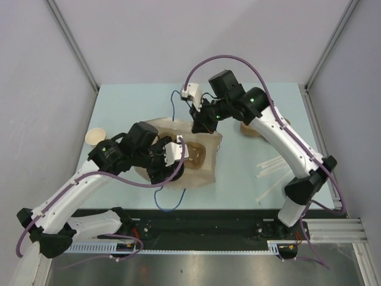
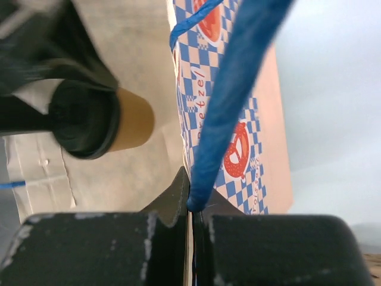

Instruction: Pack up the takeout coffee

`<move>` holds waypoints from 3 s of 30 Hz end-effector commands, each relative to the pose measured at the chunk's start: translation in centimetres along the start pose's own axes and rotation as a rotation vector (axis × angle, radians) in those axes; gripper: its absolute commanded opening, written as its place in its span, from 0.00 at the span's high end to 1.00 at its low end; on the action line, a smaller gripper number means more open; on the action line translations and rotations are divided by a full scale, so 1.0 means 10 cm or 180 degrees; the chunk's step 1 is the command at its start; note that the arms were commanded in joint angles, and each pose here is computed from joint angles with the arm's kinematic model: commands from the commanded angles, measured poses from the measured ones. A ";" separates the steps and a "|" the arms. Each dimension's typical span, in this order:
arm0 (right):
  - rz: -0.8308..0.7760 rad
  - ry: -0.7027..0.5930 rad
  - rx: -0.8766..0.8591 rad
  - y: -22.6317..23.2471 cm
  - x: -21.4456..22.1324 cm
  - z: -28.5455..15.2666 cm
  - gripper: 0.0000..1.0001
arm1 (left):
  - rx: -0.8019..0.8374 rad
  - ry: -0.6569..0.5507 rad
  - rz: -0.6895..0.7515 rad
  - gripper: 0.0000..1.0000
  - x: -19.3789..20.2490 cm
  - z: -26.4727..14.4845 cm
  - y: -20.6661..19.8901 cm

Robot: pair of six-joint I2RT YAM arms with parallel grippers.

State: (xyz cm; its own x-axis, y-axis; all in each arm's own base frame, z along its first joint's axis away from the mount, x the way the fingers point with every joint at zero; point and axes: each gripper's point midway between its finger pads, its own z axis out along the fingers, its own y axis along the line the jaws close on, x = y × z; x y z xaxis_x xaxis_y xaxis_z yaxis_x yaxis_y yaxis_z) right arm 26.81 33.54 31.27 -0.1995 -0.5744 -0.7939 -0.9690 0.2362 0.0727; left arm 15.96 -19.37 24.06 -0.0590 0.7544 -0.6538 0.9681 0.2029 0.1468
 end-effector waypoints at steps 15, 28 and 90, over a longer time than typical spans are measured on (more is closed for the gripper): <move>-0.0667 -0.0401 0.0255 0.62 -0.24 -0.14 1.00 | -0.0587 -0.0149 0.0273 0.76 0.21 0.16 0.08; -0.1263 -0.0622 0.1087 0.32 -0.45 -0.26 1.00 | -0.0734 -0.0100 0.0643 0.77 0.48 0.51 0.04; -0.1487 -0.0544 0.0963 0.72 -0.18 -0.03 1.00 | -0.0729 -0.0942 0.1146 0.78 -0.15 0.89 -0.08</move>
State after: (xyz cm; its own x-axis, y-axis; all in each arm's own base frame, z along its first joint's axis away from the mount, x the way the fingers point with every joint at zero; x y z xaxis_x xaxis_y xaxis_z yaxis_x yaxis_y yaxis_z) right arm 20.30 35.82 30.74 0.2426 -0.6046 -0.7587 -0.8823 0.1876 -0.4316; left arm 18.21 -24.63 17.42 0.3172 0.6592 -0.6818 0.8322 0.1513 0.5334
